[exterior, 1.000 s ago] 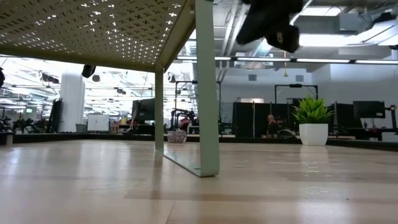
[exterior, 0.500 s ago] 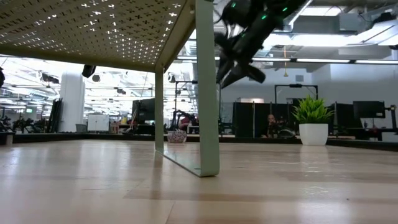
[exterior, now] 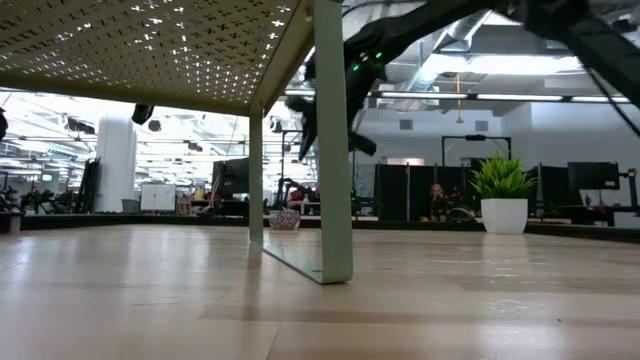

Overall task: Stock candles on shelf
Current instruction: Put the red scented candle on the shelf

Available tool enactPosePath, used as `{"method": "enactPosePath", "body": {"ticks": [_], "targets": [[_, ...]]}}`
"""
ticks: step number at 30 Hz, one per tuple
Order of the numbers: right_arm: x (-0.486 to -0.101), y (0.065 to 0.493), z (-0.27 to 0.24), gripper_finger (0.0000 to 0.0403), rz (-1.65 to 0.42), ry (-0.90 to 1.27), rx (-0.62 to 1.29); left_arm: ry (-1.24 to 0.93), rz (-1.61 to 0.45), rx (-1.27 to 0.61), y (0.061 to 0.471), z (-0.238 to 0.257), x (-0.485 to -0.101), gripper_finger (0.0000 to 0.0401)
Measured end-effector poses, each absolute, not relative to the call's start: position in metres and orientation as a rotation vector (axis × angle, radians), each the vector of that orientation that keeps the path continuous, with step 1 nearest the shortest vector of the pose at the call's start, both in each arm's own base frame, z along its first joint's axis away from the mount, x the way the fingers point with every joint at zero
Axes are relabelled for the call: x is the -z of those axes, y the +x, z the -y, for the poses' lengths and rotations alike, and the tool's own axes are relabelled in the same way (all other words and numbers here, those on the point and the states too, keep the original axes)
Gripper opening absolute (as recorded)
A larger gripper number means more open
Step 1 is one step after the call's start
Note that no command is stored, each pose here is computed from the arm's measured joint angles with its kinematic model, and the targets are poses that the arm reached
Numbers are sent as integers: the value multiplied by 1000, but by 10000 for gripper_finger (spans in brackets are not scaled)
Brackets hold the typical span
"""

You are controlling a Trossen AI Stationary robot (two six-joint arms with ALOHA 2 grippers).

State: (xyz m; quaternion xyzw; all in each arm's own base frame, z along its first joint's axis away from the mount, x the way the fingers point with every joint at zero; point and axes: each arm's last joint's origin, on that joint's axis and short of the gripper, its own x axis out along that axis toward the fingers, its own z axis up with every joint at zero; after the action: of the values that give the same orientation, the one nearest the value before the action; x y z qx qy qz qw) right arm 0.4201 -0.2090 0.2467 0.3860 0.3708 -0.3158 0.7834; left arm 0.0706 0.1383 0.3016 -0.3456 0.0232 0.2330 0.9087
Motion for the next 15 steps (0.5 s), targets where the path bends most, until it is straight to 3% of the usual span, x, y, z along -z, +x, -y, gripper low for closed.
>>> {"method": "enactPosePath", "body": {"ticks": [15], "targets": [[-196, 458, 232, 189, -895, 893, 855, -702, -41, -480, 71, -139, -303, 5]]}}
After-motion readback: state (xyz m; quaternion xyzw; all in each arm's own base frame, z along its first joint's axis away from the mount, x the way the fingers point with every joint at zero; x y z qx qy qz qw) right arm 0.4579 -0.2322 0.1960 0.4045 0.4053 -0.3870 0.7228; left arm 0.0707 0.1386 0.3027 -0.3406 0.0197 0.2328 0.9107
